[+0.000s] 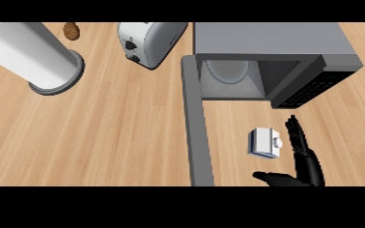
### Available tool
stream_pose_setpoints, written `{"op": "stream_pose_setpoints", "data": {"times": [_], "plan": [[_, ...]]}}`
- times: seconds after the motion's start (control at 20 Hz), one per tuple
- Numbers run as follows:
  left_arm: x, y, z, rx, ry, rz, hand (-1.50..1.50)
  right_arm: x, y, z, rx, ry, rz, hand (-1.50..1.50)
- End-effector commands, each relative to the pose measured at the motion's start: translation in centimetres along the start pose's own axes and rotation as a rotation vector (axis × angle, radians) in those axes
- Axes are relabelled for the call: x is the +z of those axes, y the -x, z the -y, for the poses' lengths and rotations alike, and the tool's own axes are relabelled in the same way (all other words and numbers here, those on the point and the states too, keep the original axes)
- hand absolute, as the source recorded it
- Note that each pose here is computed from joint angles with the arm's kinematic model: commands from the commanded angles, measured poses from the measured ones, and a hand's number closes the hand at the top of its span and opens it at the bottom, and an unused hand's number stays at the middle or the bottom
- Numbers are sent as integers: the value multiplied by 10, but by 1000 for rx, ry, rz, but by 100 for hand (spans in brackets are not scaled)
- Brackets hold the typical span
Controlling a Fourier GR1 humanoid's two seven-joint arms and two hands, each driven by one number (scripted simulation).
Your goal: Pick up the milk, place it into the microwave and close the microwave
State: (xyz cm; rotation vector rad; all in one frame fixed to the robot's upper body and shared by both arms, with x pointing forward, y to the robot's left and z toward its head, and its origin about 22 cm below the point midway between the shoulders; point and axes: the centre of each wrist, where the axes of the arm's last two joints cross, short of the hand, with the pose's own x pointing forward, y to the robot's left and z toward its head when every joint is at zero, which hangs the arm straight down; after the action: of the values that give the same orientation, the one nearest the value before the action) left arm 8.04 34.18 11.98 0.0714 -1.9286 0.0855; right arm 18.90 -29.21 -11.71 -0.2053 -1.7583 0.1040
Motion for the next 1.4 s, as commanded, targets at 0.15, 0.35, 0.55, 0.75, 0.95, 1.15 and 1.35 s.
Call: {"op": "stream_pose_setpoints", "data": {"times": [0.15, 0.35, 0.55, 0.75, 0.95, 1.15, 1.35], "plan": [[-2, -9, -2, 2, 36, 29, -150, -28, 29, -13, 41, 20, -10, -150], [7, -19, 3, -7, 30, 6, -150, -5, 49, 2, 23, 9, -9, -150], [6, -15, 1, -21, 11, 26, -150, -42, 39, -28, 16, -29, 23, 150], [4, -5, -1, -13, 38, 21, -150, -33, 52, -4, 7, -102, 78, 150], [-4, -3, 5, -14, 26, 42, -150, -41, 47, -21, 62, -79, 169, 150], [19, -11, -7, -1, 19, 28, -150, -51, 42, -20, 7, -28, 177, 150], [16, -14, -17, -4, 33, 15, -150, -91, 30, -5, 25, -13, 184, 150]]}}
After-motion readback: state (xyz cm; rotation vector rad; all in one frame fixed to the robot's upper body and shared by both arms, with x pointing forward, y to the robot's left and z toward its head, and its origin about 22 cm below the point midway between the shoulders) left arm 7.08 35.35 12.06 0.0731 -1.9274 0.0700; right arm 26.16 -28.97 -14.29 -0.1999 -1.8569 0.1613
